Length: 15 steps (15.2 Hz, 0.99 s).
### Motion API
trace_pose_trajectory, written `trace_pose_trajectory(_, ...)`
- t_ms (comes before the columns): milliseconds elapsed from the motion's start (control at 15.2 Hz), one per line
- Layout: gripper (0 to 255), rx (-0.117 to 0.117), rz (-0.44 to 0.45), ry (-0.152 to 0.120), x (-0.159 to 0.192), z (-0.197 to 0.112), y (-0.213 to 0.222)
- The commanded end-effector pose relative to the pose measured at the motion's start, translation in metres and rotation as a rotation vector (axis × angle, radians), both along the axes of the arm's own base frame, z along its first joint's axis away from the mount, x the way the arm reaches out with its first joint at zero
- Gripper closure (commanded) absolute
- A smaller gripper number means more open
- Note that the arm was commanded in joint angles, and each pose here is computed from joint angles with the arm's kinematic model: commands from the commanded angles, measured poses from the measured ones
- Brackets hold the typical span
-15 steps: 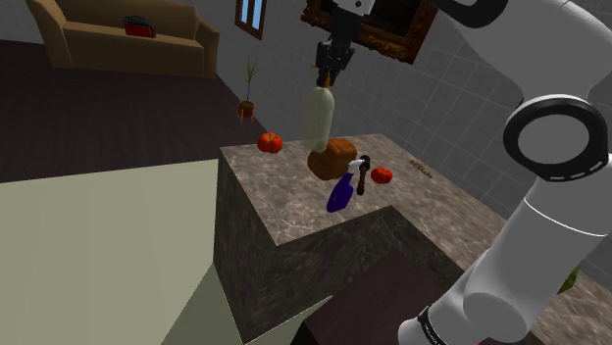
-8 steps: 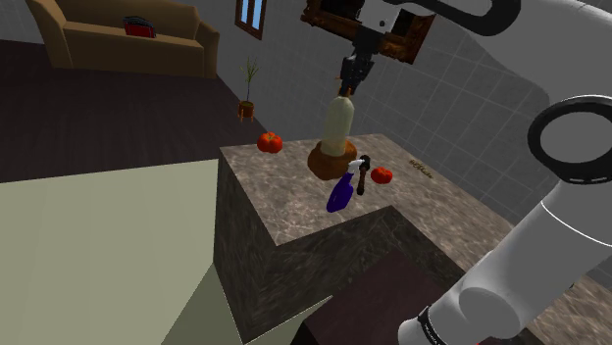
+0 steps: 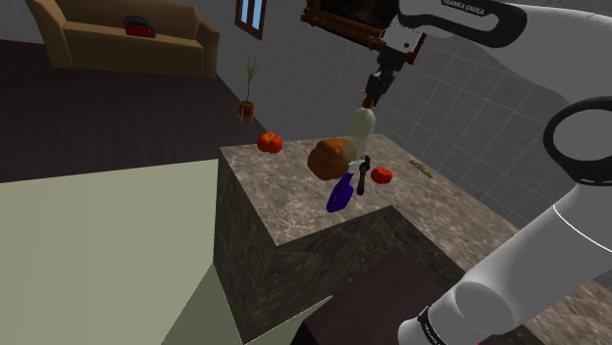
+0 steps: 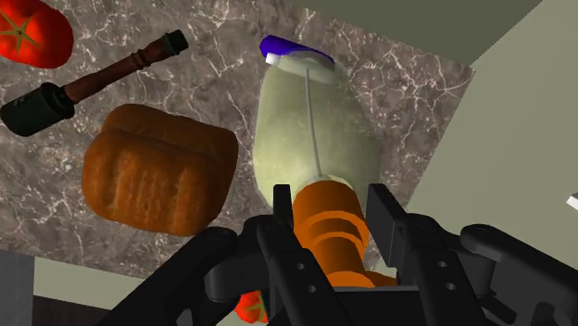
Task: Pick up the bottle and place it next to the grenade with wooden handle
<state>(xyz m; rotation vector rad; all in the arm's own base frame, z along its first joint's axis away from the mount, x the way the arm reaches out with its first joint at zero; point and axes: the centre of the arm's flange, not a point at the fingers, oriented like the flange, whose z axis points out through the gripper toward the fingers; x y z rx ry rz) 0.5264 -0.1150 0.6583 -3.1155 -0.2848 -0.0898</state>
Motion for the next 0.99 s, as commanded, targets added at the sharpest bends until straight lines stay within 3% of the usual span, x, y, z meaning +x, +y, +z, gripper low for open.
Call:
trace_pose_trajectory(0, 255, 0.000, 0.001, 0.000, -0.006, -0.006, -0.025)
trace_pose_trajectory(924, 255, 0.000, 0.001, 0.000, -0.047, -0.055, -0.198)
